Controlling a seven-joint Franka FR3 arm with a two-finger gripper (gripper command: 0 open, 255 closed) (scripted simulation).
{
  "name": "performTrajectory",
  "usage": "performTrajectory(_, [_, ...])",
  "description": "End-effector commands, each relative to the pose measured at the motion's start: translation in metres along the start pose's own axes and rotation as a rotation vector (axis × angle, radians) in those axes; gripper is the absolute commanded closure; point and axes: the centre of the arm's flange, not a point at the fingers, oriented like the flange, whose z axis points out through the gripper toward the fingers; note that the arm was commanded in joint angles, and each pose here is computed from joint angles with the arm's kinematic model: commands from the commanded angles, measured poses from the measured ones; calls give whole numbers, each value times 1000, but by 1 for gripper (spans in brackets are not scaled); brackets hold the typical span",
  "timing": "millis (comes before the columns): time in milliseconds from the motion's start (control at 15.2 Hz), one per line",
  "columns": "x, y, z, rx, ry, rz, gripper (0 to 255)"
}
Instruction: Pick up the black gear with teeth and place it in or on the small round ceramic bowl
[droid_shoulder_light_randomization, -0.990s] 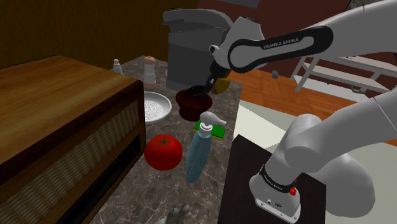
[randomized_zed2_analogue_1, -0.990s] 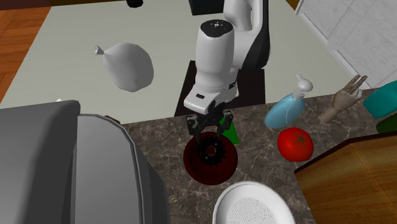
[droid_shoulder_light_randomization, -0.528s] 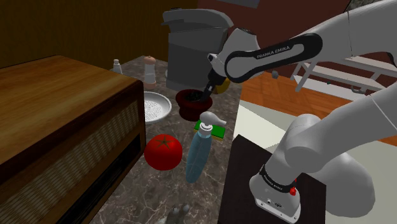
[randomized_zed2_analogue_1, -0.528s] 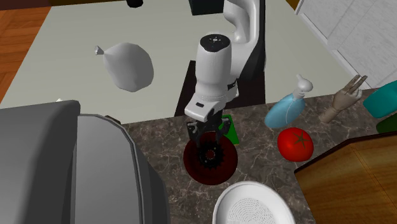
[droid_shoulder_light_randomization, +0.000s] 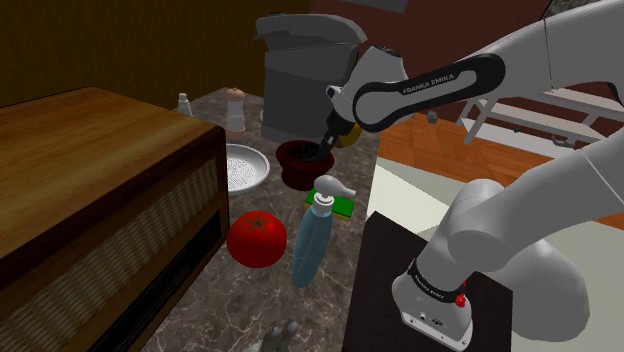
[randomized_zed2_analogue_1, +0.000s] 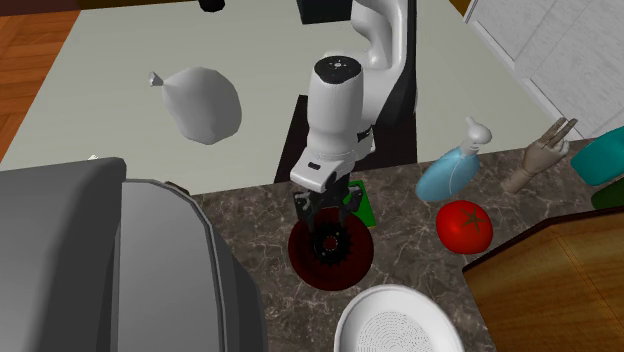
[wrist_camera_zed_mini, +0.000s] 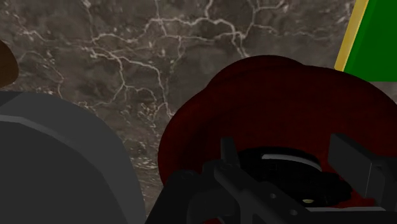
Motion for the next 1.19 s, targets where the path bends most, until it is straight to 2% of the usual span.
performTrajectory(0, [0, 0, 0, 0, 0, 0, 0])
performTrajectory(330, [0, 0, 0, 0, 0, 0, 0])
performTrajectory(594, [0, 0, -50, 0, 0, 0, 0])
performTrajectory(1122, [0, 0, -50, 0, 0, 0, 0])
